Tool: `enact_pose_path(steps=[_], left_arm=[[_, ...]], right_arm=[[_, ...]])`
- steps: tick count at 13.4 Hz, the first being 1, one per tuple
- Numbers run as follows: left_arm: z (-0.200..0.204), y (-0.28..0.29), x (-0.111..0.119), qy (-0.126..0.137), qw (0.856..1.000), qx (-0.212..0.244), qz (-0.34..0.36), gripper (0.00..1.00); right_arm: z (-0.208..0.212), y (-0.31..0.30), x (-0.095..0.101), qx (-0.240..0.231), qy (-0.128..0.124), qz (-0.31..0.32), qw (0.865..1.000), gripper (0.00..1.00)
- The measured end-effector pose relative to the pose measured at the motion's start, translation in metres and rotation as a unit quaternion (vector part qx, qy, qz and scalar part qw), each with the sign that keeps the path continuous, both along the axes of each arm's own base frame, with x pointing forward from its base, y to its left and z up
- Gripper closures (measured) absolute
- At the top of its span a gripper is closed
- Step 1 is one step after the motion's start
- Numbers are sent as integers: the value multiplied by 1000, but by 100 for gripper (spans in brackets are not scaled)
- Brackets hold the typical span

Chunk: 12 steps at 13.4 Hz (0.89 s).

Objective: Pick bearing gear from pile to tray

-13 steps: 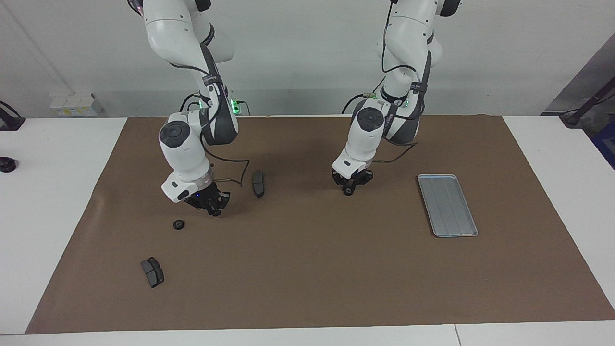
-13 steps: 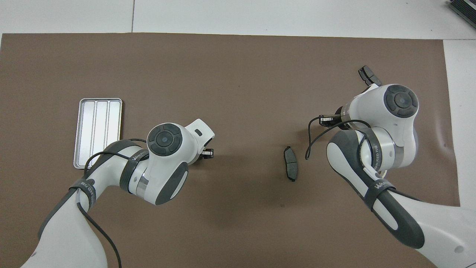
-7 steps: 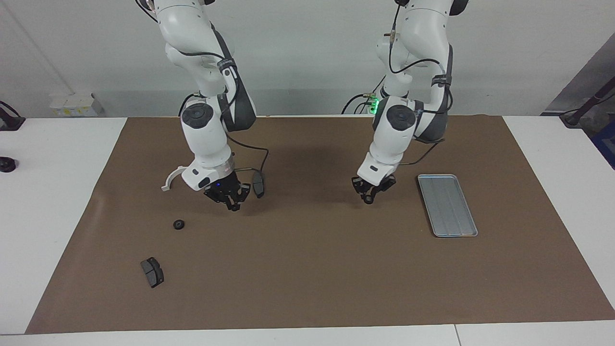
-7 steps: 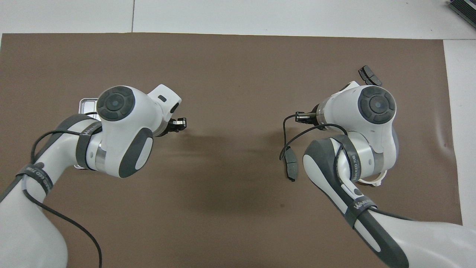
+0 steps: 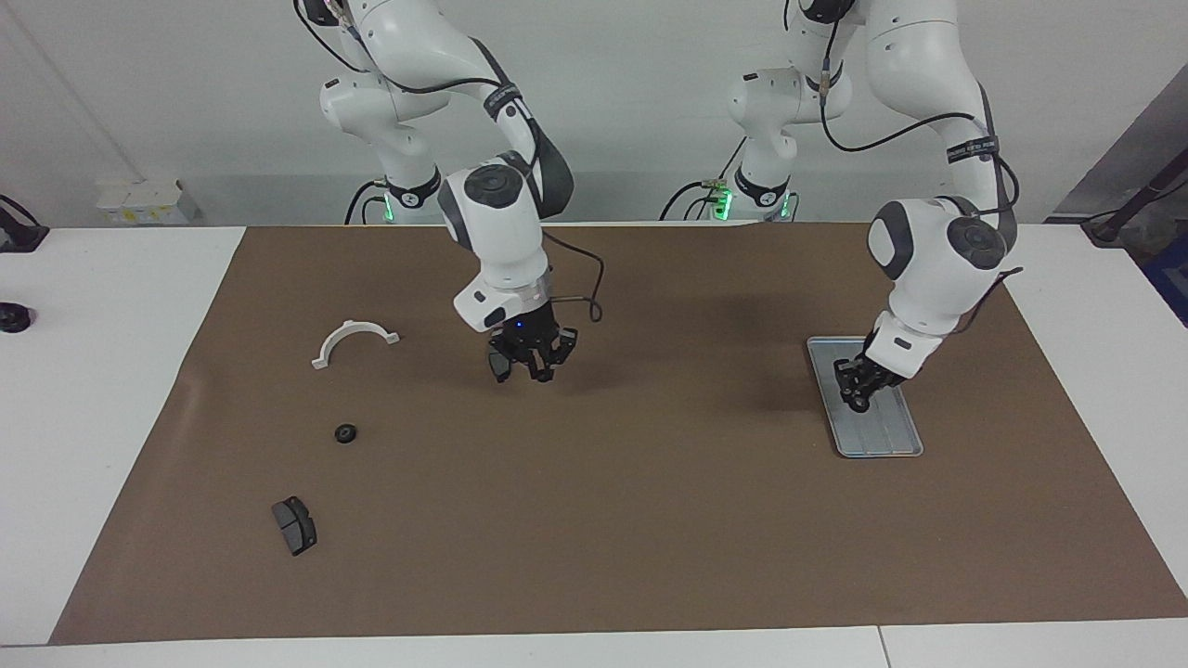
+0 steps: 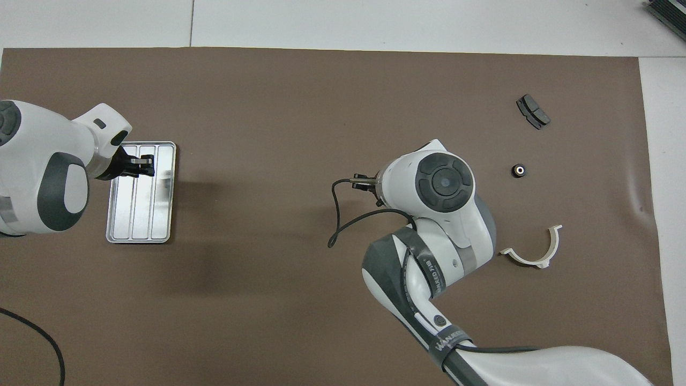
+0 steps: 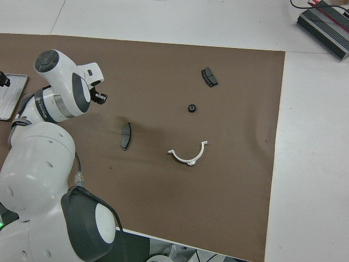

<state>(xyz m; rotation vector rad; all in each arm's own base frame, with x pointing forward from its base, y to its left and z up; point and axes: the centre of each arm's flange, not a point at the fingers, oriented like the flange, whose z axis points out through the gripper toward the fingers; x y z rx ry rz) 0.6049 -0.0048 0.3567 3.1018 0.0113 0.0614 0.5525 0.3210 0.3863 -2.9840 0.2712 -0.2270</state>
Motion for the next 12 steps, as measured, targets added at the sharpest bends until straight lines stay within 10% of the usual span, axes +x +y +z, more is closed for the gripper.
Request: enact_pose_path(steps=[8, 12], left_arm=[[-35, 33, -33, 22, 999, 2, -42, 65], [-25, 31, -28, 1, 999, 4, -49, 21]], right_arm=[[-53, 166, -26, 25, 13, -17, 999, 78], [-69, 174, -33, 8, 14, -1, 1000, 78]])
